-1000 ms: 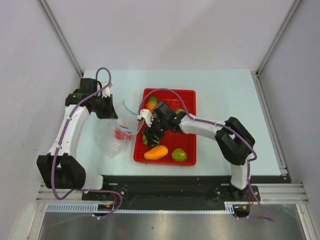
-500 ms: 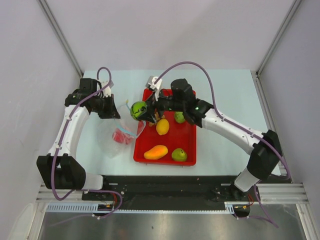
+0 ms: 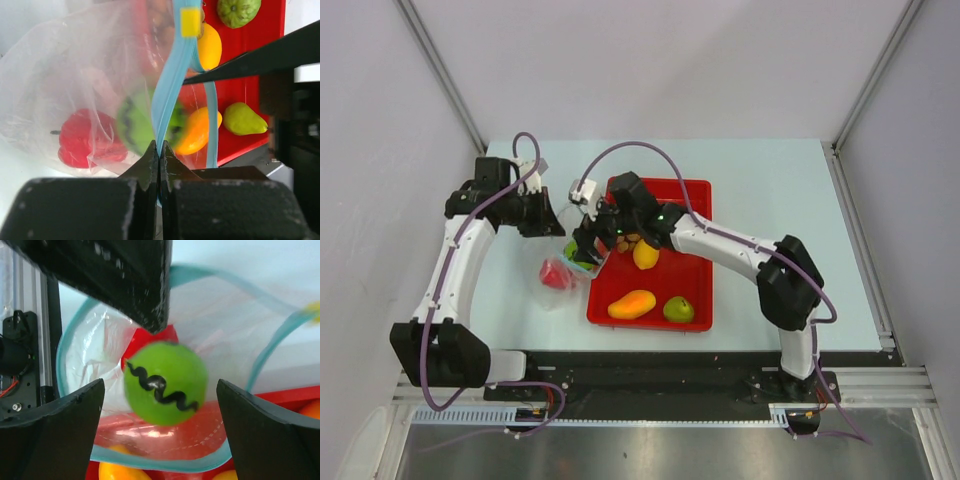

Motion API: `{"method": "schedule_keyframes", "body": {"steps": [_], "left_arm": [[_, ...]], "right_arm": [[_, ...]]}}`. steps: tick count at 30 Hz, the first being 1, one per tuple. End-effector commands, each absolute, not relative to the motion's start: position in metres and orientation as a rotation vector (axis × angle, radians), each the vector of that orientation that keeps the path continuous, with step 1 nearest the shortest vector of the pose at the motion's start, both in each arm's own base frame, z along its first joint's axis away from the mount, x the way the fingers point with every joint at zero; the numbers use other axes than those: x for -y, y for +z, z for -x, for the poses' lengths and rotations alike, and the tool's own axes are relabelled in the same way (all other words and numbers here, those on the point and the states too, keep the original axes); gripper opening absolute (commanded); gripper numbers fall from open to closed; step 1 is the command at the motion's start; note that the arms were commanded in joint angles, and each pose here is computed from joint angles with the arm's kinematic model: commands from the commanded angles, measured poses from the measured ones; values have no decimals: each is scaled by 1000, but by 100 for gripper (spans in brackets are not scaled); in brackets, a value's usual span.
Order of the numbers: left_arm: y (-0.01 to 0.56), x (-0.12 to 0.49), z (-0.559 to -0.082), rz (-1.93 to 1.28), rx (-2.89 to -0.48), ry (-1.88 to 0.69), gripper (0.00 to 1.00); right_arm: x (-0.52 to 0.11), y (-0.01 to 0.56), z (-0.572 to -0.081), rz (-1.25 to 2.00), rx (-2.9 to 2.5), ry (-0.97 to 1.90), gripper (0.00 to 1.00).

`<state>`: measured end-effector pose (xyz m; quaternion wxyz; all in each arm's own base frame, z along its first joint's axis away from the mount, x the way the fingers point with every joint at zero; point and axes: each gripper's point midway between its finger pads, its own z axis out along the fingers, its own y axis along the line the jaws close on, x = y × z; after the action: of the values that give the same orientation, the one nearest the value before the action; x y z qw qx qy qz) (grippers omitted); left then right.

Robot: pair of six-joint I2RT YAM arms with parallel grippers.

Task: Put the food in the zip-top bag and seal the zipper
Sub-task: Place the fake fruit in the zipper food storage bag, then pick up the fake fruit from the bin.

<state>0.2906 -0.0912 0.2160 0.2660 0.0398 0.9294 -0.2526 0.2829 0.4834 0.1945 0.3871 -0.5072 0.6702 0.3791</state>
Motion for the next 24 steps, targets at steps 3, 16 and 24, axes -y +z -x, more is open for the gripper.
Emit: {"method": "schedule_keyframes", "body": {"steps": [3,16,24], "left_arm": [[227,94,-288,-127,-2458,-711,1],[223,95,-288,-123,-2455,-719,1],[220,94,-288,-129,-2463,-711,1]], "right_arm": [[-441,268,-285,1280,-1615,985,100],[-339,165,-234,1657,-1835,910,90],[-350,119,-235,1885,-1676,815,93]]}}
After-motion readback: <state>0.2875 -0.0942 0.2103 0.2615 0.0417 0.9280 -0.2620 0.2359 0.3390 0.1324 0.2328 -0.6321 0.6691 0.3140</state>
